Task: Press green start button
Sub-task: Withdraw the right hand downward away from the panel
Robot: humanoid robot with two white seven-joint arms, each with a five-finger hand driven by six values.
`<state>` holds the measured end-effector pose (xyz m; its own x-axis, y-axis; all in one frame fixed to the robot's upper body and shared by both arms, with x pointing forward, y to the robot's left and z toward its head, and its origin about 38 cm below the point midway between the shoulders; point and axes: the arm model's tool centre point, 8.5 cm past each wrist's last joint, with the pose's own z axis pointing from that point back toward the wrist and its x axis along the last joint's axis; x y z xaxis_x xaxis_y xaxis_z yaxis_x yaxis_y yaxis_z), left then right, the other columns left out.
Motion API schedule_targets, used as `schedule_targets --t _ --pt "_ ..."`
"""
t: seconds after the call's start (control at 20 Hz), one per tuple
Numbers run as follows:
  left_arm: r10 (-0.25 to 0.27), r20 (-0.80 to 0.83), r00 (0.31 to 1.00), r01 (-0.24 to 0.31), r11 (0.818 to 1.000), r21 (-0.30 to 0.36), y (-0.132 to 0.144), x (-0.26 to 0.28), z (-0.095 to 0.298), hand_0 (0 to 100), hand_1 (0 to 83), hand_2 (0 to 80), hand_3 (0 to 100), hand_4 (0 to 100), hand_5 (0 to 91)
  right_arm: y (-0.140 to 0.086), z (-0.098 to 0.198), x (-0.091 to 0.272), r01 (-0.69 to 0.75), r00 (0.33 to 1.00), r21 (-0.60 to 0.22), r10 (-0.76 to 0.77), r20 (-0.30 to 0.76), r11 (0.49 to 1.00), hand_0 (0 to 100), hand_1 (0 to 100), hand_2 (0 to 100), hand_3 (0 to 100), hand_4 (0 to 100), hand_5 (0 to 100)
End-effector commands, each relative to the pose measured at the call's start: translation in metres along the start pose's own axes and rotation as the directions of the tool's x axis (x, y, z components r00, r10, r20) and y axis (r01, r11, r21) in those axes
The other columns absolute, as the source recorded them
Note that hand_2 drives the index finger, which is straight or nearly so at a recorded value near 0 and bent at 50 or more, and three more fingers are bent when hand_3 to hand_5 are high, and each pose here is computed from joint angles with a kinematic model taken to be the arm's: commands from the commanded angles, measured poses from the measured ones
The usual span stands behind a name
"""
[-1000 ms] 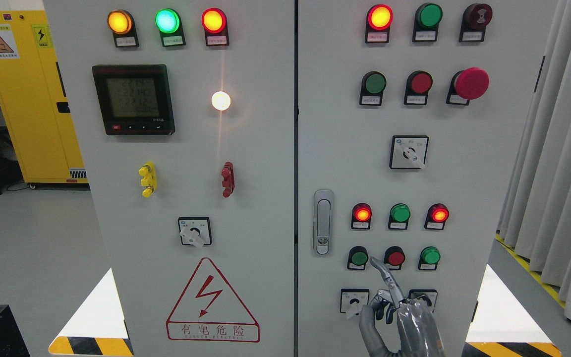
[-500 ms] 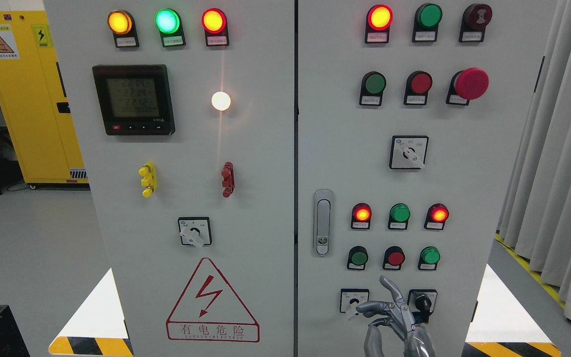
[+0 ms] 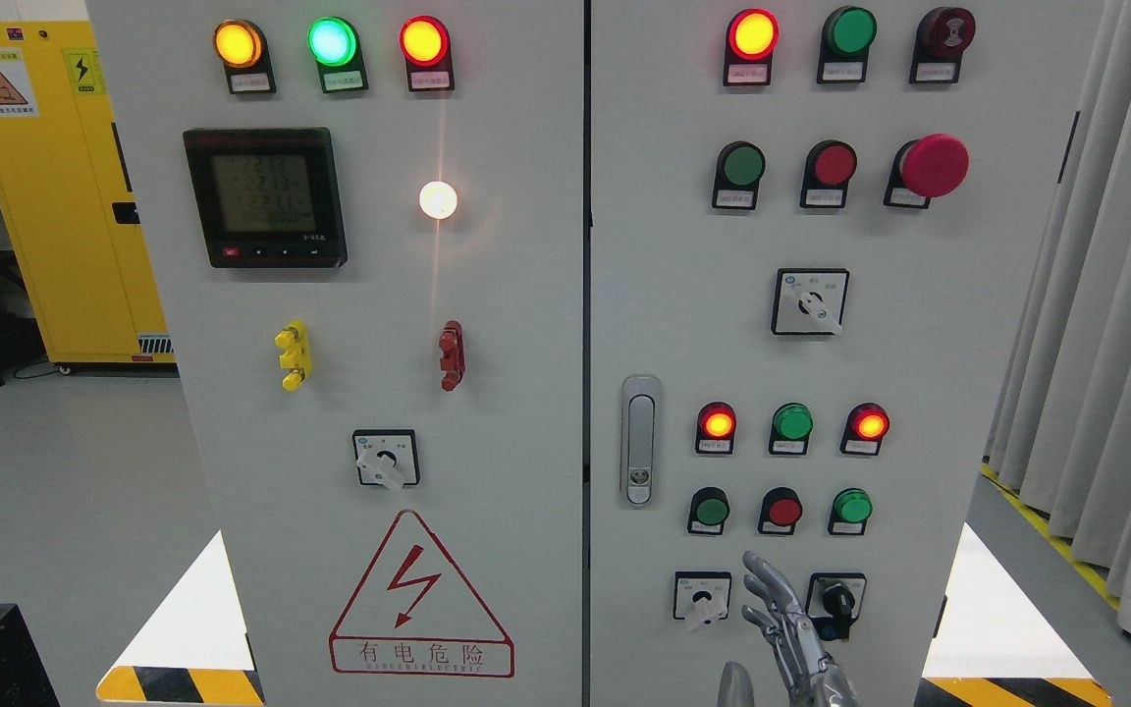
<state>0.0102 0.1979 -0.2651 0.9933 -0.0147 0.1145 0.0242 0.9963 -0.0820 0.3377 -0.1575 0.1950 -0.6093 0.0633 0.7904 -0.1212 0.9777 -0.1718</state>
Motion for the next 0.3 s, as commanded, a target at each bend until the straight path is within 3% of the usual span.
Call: schedule_targets --t 0.0,0.25 --pt "-0.001 -0.001 1.000 0.001 1.000 -0.001 -0.0003 -0.0003 0.0000 12 55.6 0.0 0 0 0.0 0.0032 0.0005 0.0069 0.017 1.000 0.013 -0.017 0.017 1.000 82 77 0 0 0 0" --pt "-0.003 -0.001 1.000 0.002 1.000 -0.001 -0.0004 -0.0003 0.0000 12 55.6 0.0 0 0 0.0 0.0033 0.0005 0.0069 0.017 1.000 0.014 -0.017 0.017 1.000 79 77 0 0 0 0"
